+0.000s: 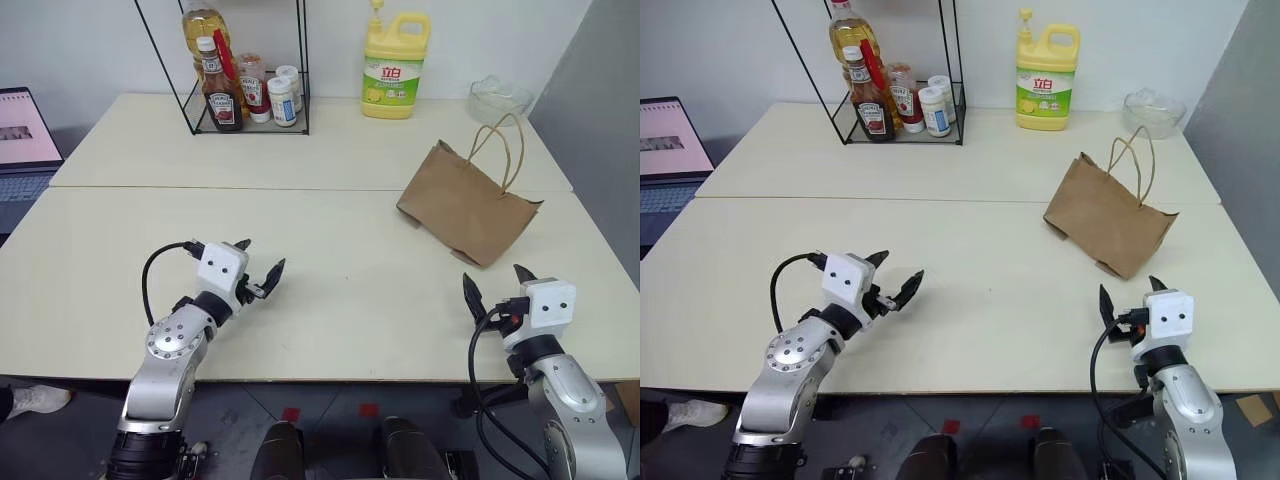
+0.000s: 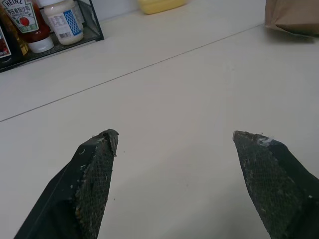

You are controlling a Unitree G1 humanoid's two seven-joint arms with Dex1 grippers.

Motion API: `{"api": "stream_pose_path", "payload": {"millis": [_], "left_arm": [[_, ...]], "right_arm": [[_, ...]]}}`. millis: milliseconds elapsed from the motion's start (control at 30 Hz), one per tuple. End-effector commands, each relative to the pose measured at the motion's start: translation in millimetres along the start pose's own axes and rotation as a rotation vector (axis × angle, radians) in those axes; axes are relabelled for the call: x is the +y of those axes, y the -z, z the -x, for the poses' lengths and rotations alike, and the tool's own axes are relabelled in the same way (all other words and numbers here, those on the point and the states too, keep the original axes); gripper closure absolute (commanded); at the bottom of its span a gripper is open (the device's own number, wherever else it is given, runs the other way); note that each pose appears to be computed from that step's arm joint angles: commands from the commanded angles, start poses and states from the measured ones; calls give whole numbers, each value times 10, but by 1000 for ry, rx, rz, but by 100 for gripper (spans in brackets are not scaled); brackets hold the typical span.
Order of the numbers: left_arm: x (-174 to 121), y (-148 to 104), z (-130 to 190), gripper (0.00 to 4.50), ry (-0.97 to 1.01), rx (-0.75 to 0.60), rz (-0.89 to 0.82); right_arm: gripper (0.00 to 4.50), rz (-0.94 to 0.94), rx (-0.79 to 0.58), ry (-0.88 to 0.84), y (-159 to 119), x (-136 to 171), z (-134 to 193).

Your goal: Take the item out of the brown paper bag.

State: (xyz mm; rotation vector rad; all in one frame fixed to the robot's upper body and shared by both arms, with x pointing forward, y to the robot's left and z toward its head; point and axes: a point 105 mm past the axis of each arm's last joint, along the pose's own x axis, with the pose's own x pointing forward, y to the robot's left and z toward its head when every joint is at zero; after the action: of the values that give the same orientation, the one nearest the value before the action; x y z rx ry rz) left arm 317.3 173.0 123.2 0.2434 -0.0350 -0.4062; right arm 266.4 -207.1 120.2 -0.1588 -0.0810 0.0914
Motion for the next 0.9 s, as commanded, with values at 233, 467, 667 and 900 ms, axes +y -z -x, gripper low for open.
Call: {"api": "stream_pose_path", "payload": {"millis": [233, 467, 667, 900], "left_arm": [[8, -142, 7, 57, -4, -52, -8], [7, -140, 8, 57, -14, -48, -4], [34, -244, -5, 57, 20, -39, -25], [64, -517, -38, 57, 156, -85, 20]], "right_arm": [[0, 3, -51, -22, -105, 15, -27], [0, 4, -49, -33, -104, 32, -33], [0, 14, -42, -64, -101, 57, 7], [0, 107, -113, -115, -410, 74, 31]]}}
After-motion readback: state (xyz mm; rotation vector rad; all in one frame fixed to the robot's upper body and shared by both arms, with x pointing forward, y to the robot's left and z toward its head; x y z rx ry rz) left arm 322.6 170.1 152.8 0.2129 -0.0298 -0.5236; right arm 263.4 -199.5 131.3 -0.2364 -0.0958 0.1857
